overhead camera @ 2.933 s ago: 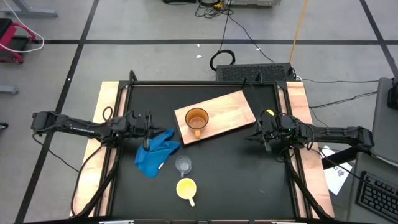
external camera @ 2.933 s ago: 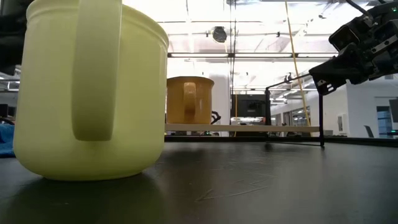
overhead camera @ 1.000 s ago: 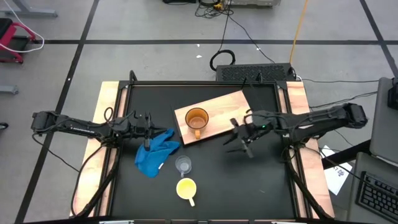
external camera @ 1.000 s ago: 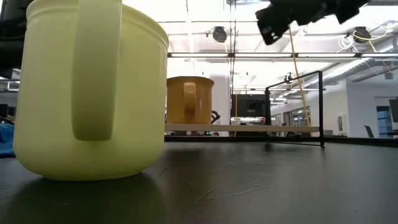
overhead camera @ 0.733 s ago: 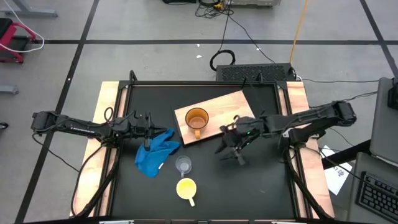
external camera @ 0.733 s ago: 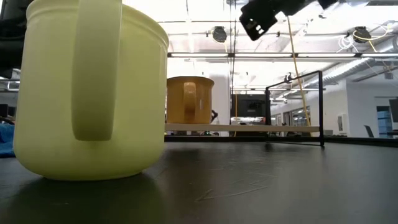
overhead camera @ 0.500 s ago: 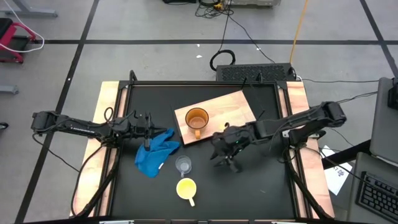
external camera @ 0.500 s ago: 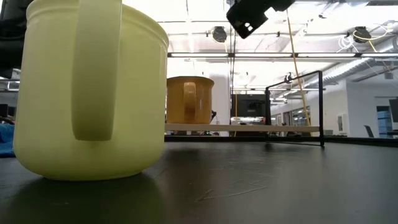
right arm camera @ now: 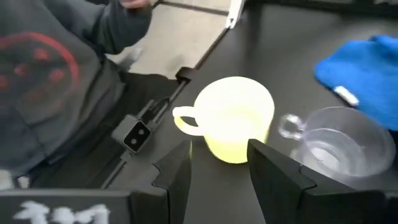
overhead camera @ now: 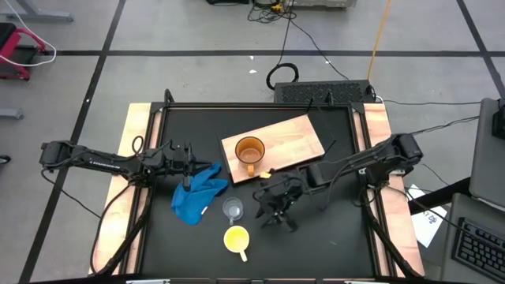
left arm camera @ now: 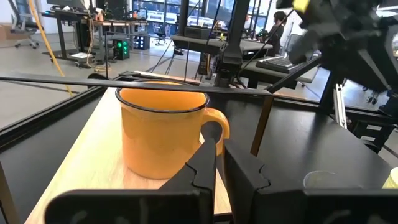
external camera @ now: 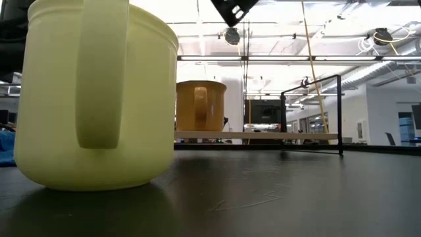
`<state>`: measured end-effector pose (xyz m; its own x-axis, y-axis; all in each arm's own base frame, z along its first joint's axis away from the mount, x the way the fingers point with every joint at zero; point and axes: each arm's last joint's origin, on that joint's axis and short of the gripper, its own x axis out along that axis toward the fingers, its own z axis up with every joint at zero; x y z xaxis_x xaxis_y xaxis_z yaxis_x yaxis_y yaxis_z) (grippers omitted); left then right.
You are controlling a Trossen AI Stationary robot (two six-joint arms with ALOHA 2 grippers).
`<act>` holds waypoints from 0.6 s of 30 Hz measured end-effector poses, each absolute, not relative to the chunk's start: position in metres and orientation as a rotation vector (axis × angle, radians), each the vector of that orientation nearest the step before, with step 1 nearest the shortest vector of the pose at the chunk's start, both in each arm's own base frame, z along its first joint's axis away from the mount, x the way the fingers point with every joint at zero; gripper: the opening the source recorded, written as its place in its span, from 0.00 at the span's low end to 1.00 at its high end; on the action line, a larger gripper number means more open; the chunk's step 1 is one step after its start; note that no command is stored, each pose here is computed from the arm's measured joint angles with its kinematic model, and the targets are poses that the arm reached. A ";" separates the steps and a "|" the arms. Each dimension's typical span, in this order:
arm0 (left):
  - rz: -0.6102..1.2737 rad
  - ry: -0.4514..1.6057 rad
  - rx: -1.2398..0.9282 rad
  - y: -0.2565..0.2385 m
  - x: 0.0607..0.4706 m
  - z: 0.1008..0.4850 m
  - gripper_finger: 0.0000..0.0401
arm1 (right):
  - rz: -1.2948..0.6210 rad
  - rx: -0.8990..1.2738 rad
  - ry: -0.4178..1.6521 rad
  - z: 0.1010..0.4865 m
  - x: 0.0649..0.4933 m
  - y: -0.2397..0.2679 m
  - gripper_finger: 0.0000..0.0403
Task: Stack small to large cups/mugs on shelf
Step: Put the yellow mug on the shelf
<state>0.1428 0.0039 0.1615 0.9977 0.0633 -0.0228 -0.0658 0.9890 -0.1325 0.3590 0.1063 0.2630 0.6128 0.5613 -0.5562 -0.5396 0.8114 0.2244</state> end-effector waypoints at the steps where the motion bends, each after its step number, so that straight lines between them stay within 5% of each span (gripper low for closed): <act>1: 0.065 0.019 -0.134 0.004 0.143 0.161 0.08 | 0.638 0.036 0.662 0.260 0.363 0.108 0.37; 18: 0.065 0.024 -0.140 0.004 0.143 0.161 0.08 | 0.737 0.069 0.659 0.238 0.412 0.122 0.37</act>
